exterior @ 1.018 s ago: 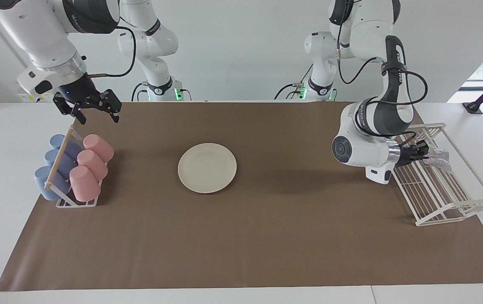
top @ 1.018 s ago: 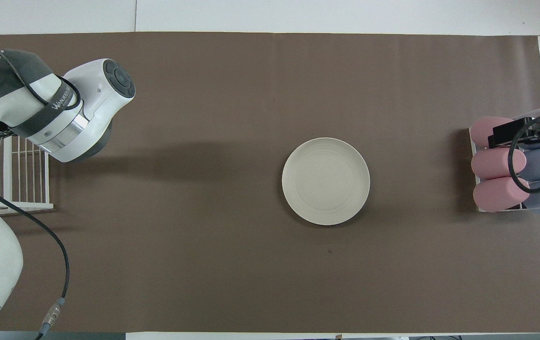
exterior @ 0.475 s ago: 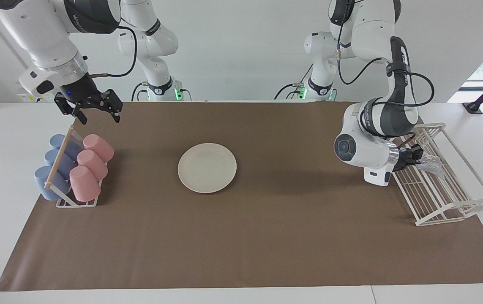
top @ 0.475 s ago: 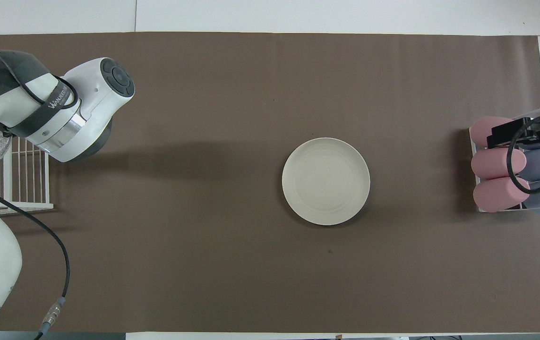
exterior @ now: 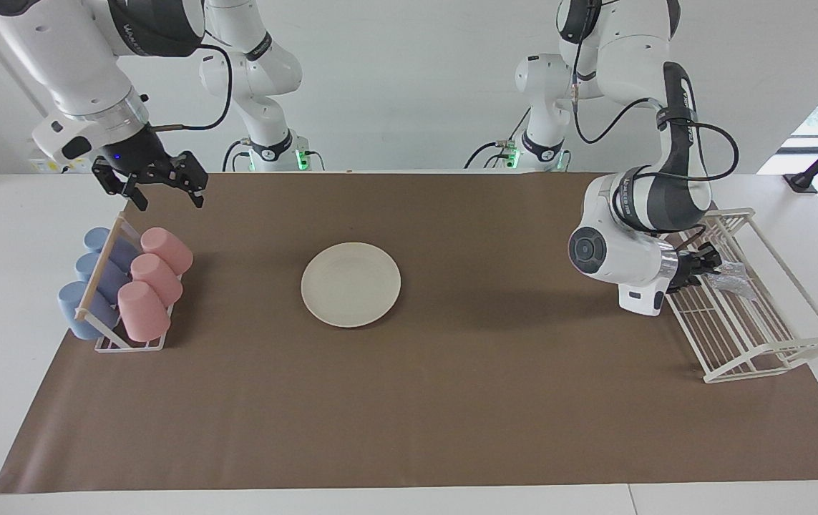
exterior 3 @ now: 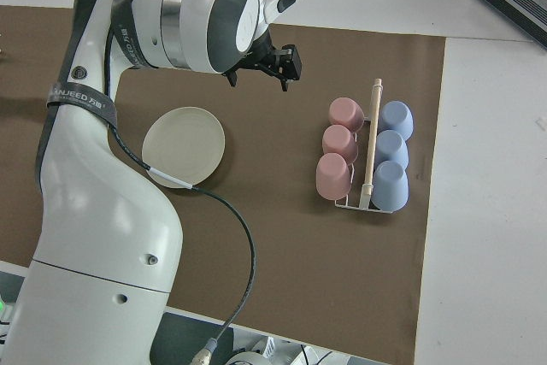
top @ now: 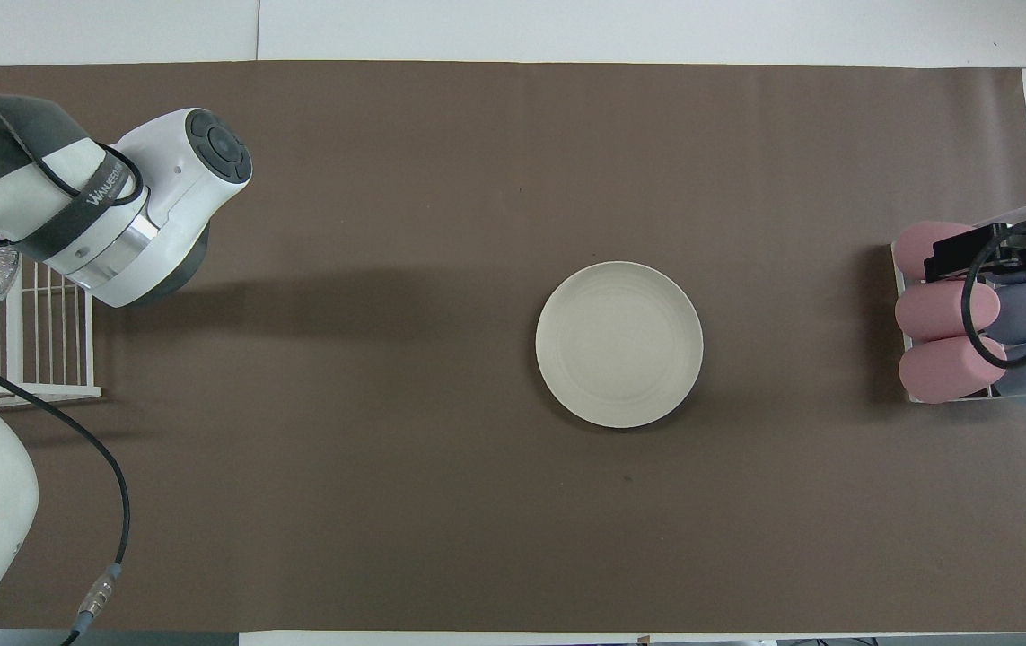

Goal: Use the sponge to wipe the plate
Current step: 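Carry the sponge into the wire basket with the left gripper and release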

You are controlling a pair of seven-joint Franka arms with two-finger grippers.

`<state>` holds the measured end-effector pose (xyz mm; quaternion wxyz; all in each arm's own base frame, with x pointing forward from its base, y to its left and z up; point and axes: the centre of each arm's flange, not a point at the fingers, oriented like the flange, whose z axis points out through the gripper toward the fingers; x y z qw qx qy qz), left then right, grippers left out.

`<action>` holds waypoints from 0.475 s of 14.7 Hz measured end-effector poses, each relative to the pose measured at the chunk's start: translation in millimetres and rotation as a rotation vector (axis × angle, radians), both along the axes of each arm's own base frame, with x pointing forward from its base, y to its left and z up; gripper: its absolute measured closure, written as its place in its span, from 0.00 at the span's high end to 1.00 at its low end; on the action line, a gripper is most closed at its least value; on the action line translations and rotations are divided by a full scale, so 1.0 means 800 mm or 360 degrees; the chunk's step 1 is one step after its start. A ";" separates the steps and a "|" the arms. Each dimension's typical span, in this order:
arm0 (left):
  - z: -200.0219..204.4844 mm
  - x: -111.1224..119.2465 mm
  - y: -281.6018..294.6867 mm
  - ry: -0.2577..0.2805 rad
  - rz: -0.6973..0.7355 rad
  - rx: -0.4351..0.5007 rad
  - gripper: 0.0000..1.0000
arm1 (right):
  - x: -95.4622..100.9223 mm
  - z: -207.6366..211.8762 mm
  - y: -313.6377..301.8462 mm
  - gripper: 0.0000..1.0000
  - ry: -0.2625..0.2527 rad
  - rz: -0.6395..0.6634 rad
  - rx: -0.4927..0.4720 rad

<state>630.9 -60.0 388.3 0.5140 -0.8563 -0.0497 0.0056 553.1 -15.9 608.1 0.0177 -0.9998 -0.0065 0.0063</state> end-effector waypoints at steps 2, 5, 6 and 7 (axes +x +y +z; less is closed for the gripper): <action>0.005 0.002 -0.001 -0.0002 -0.0005 -0.0007 1.00 | 0.000 0.000 0.000 1.00 0.0000 0.0001 0.0000; 0.035 0.005 -0.001 0.0030 0.0016 -0.0160 1.00 | 0.000 0.000 0.001 1.00 0.0000 0.0002 0.0000; 0.059 0.007 0.003 0.0036 0.0030 -0.0268 1.00 | 0.000 0.000 0.001 1.00 0.0000 0.0002 0.0000; 0.088 0.009 0.007 0.0033 0.0032 -0.0372 1.00 | 0.000 0.000 0.001 1.00 0.0000 0.0002 0.0000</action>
